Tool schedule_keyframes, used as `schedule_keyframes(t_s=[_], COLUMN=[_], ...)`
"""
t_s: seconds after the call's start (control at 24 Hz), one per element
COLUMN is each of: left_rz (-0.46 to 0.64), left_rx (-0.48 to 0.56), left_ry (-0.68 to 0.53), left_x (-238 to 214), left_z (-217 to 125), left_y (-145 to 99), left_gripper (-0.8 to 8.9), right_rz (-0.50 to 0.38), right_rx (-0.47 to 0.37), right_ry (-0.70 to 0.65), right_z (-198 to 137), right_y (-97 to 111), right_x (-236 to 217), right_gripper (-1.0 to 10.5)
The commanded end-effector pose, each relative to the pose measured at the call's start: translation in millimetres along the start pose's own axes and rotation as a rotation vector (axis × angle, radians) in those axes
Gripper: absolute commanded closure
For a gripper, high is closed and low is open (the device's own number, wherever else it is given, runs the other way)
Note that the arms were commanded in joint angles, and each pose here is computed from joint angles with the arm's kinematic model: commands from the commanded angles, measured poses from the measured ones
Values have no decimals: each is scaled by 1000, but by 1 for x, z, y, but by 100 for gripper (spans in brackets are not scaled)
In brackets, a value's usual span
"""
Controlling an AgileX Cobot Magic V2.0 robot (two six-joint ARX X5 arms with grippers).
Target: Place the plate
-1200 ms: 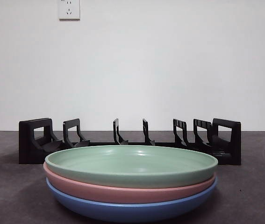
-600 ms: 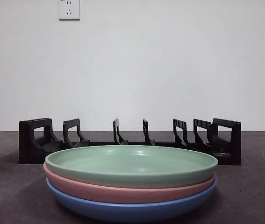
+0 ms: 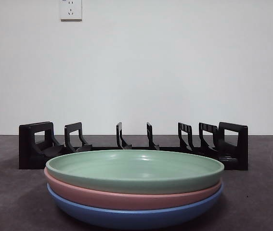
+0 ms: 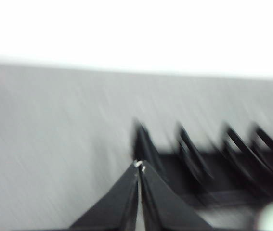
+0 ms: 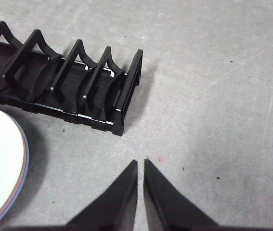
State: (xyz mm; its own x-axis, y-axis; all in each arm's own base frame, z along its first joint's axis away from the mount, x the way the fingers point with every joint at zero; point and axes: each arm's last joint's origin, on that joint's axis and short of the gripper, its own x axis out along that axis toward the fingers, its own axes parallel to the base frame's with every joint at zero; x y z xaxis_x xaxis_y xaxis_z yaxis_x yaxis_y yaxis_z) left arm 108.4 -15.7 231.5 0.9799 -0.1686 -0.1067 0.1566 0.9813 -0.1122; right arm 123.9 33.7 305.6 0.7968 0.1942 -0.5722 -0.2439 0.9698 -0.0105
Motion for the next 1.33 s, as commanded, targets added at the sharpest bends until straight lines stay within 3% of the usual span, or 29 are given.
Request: schedule_keyframes(t_s=[0.04,0.17,0.38,1.12,1.33], left_rz=[87,140,117,120,120], left_rx=[46,40,-30,-35,-35], left_ry=[-96,-63,-17,-6,-7], left_x=[-8,-10,-5,-5,-5], left_z=[-32,-58,-75,-75,-75], left_y=[8,14,16,16,16], left_gripper=[806,806,806,806,806], right_rz=[1,1,1,-1,-42], right_rx=[12,12,13,8,-20], right_ry=[-13,-14,-19,-88,-221], right_z=[3,3,4,10,-16], right_y=[0,0,0,0,-5], right_x=[-1,-1,-1,-2,3], right_gripper=[929,929,929,929,929])
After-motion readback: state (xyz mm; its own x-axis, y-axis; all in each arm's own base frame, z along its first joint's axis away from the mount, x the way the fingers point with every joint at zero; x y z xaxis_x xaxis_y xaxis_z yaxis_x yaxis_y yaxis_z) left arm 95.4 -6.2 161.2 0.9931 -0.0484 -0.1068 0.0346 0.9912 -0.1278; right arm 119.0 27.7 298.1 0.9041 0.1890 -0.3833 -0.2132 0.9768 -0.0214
